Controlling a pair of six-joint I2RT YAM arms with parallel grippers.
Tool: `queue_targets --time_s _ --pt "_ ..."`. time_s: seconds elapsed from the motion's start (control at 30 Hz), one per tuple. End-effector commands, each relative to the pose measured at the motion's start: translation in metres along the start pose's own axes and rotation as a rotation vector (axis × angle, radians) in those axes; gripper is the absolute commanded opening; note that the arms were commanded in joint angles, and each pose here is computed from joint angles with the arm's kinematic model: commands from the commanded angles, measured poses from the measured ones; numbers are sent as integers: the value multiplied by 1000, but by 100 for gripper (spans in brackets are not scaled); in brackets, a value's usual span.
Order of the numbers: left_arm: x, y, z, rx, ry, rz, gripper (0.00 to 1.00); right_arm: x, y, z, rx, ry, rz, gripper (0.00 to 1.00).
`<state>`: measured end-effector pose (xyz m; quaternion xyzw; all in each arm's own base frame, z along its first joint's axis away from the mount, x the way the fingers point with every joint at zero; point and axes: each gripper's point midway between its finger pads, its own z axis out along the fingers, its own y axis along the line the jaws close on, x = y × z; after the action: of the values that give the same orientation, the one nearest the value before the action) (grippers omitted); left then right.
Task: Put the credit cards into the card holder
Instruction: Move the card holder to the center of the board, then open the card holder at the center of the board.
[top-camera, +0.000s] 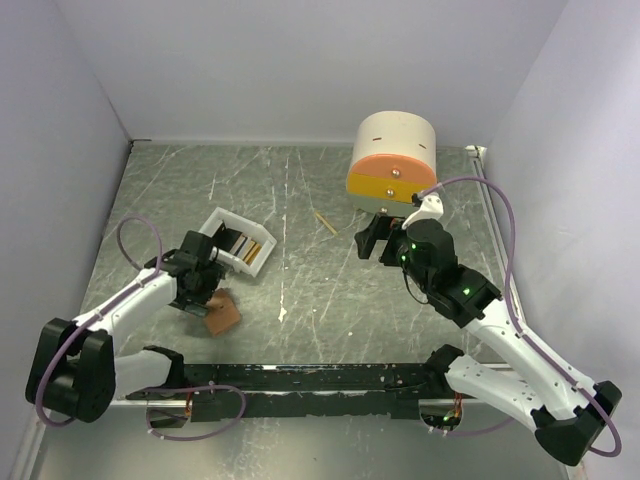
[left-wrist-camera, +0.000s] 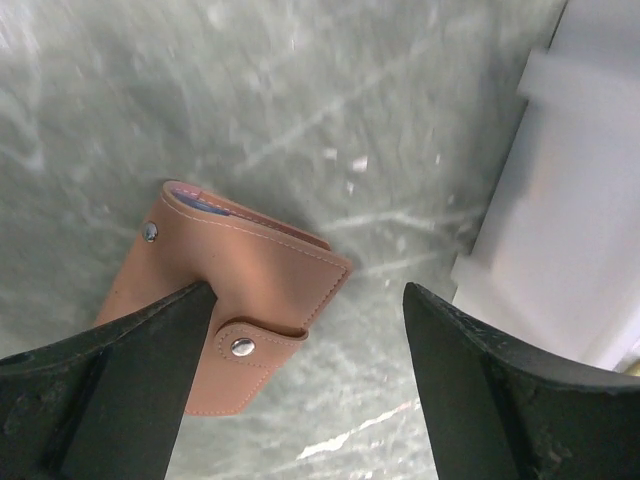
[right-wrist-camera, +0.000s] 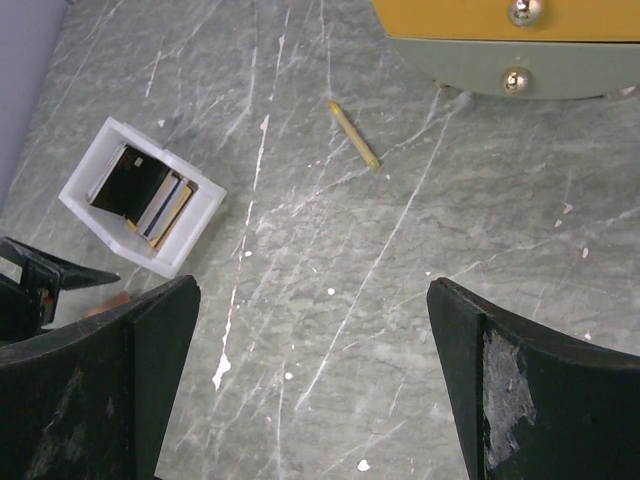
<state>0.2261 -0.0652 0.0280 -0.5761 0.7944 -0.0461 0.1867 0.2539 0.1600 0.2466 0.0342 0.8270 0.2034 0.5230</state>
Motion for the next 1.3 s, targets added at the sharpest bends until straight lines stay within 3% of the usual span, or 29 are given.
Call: queue_targets --time_s 0.0,0.13,0.3,0.5,0.67,0.9,1.07,1.27 --pt "56 43 -5 -132 209 -12 91 -2 -6 -1 28 -11 27 99" --pt "68 30 -23 -76 208 51 92 5 -7 0 37 17 48 98" --pt "75 -2 -55 100 217 154 94 40 3 10 -14 148 79 94" --pt "62 -24 -82 330 176 223 97 80 28 23 -122 292 172 75" --pt "36 -47 -124 554 43 387 97 109 52 31 -177 354 225 62" --pt "-25 -68 -201 677 -258 606 100 152 102 42 -200 448 148 59" --pt "-69 -64 -248 693 -433 597 100 185 151 44 -241 505 42 54" --pt "-109 -41 -291 777 -584 472 100 228 202 49 -281 564 -82 47"
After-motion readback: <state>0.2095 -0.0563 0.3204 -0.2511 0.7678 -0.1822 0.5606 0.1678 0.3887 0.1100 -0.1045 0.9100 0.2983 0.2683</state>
